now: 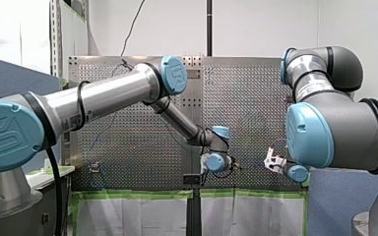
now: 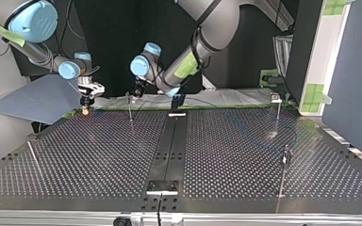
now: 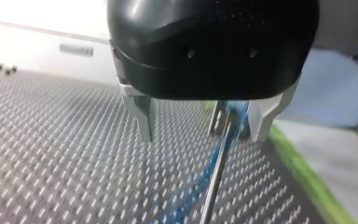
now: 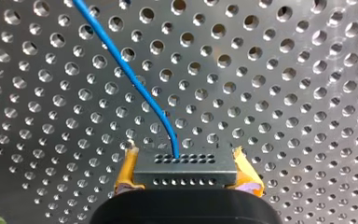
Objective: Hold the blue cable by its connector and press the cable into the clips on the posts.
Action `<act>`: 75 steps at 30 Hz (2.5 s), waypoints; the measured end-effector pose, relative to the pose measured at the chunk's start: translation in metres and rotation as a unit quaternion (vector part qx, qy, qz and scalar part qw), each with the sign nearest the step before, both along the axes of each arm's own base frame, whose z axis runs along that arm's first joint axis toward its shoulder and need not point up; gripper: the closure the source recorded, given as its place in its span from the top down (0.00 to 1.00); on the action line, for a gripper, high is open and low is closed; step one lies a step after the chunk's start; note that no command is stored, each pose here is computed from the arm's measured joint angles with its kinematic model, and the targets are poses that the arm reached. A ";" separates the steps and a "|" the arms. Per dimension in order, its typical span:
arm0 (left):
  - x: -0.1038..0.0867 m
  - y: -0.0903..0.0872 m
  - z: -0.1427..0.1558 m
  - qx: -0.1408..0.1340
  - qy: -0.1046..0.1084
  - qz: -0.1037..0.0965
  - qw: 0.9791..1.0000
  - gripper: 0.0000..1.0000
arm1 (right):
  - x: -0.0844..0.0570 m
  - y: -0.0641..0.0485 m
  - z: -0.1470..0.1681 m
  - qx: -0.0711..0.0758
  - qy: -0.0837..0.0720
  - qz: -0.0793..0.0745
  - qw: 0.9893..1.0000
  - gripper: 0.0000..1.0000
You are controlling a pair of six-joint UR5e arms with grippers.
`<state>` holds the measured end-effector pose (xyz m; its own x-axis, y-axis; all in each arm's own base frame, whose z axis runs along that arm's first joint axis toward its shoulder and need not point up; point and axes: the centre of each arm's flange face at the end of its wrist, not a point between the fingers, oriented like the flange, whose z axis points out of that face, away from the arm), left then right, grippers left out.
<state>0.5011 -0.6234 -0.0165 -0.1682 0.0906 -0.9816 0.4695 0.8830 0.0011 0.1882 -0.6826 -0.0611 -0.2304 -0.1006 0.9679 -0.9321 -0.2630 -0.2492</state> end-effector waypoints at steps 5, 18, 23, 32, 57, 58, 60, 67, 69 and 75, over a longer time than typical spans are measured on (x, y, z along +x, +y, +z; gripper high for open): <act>-0.010 -0.005 -0.002 0.010 0.014 -0.028 0.999 1.00 | 0.002 0.002 -0.001 0.004 0.001 0.000 1.000 0.00; -0.031 -0.015 -0.004 0.028 0.019 -0.034 0.999 1.00 | 0.005 0.003 -0.001 0.007 0.002 -0.001 1.000 0.00; -0.033 -0.019 -0.003 0.021 0.016 -0.033 0.999 1.00 | 0.006 0.003 -0.002 0.008 0.002 -0.001 1.000 0.00; -0.038 -0.023 -0.003 0.011 0.017 -0.031 0.999 1.00 | 0.006 0.003 -0.001 0.008 0.001 0.000 1.000 0.00; -0.049 -0.015 -0.008 0.015 0.035 -0.029 0.999 1.00 | 0.010 0.004 -0.001 0.006 0.001 0.004 1.000 0.00; -0.051 -0.015 -0.005 0.016 0.036 -0.031 0.999 1.00 | 0.010 0.004 -0.001 0.007 0.001 0.004 1.000 0.00; -0.057 -0.015 0.004 0.014 0.035 -0.035 0.999 1.00 | 0.010 0.004 -0.001 0.008 0.001 0.003 1.000 0.00; -0.070 -0.016 0.036 -0.027 0.024 -0.035 0.999 1.00 | 0.010 0.005 -0.002 0.008 0.001 0.003 1.000 0.00; -0.070 -0.014 0.045 -0.039 0.021 -0.032 0.998 1.00 | 0.010 0.005 -0.002 0.008 0.001 0.004 1.000 0.00; -0.069 -0.004 0.071 -0.081 0.015 -0.024 0.996 1.00 | 0.011 0.005 -0.002 0.009 0.000 0.005 1.000 0.00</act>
<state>0.4324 -0.6275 0.0544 -0.1965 -0.0595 -0.9787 0.5084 0.8473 -0.1536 0.1991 -0.6775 -0.0628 -0.2296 -0.1199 0.9659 -0.9296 -0.2671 -0.2541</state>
